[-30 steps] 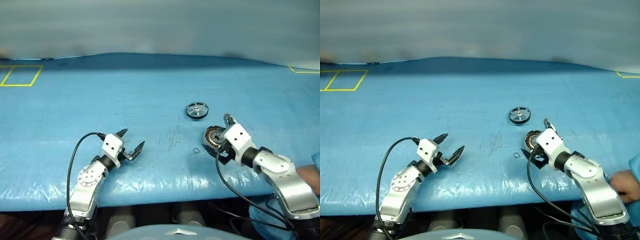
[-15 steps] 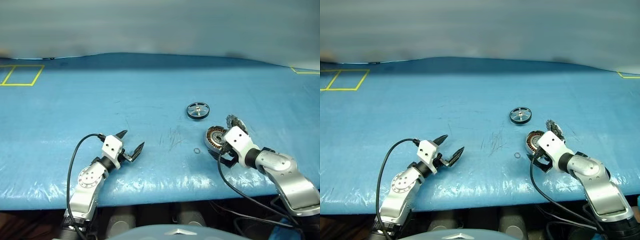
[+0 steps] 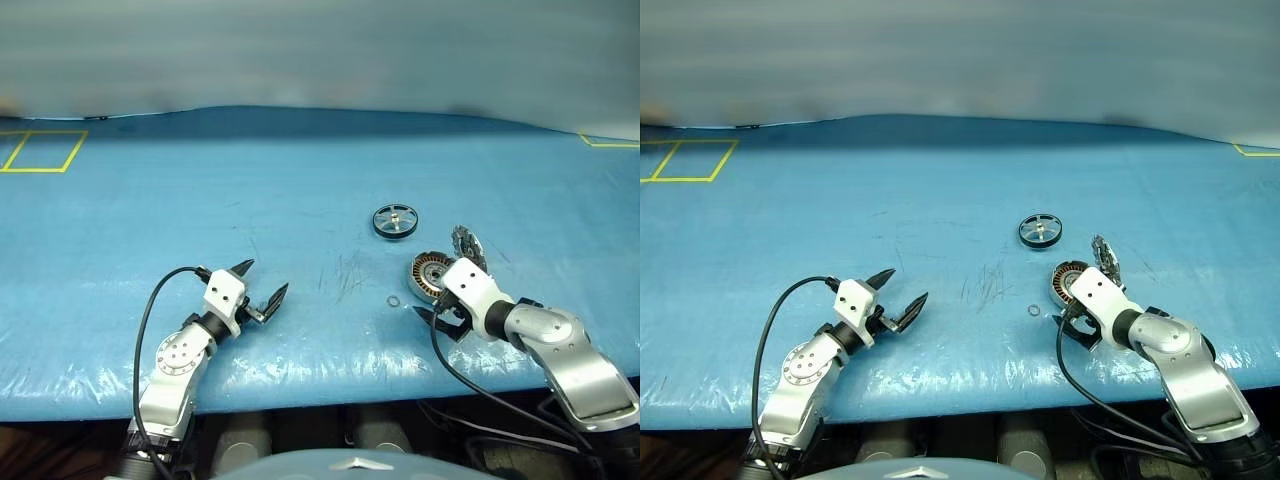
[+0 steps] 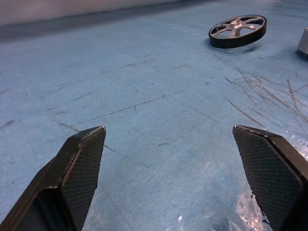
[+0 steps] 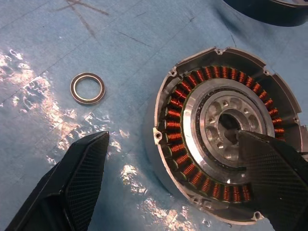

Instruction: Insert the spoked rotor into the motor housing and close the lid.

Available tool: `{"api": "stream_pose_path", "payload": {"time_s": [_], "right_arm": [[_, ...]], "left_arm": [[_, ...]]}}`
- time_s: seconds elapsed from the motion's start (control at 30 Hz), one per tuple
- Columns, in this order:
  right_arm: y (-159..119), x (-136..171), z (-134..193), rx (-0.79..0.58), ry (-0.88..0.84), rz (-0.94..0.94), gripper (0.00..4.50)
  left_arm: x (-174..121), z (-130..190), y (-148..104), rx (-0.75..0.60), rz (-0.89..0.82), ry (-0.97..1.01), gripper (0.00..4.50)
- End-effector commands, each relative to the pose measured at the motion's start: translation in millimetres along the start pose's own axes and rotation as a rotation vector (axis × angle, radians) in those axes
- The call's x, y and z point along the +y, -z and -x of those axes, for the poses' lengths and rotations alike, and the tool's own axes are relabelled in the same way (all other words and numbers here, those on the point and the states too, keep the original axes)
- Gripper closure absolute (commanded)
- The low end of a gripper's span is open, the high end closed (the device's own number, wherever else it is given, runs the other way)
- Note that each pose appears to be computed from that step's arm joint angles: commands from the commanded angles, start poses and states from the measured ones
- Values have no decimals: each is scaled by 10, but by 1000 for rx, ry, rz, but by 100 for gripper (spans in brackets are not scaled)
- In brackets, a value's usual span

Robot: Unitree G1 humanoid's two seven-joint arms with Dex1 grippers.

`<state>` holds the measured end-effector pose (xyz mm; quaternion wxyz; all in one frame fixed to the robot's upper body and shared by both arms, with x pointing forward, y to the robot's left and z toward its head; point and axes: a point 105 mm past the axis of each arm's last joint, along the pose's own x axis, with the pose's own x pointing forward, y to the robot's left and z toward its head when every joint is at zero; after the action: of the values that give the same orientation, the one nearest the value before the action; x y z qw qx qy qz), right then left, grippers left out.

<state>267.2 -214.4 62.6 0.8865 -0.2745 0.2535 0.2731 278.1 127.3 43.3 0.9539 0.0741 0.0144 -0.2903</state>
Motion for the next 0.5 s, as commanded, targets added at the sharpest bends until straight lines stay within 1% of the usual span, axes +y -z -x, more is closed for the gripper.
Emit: {"api": "stream_pose_path", "payload": {"time_s": [0.03,0.13,0.3,0.33,0.5], "right_arm": [[43,-16,-26,30,-11,10,2],[75,-2,-39,53,-31,24,63],[85,28,-40,70,-50,51,228],[99,47,-44,78,-61,53,238],[151,58,-56,102,-66,70,237]], "left_arm": [[-10,-10,-28,-14,-8,1,0],[-8,-8,-27,-14,-7,-3,0],[-3,1,-22,-13,-5,-11,0],[-3,3,-21,-12,-4,-12,0],[-5,3,-19,-11,-5,-13,0]]}}
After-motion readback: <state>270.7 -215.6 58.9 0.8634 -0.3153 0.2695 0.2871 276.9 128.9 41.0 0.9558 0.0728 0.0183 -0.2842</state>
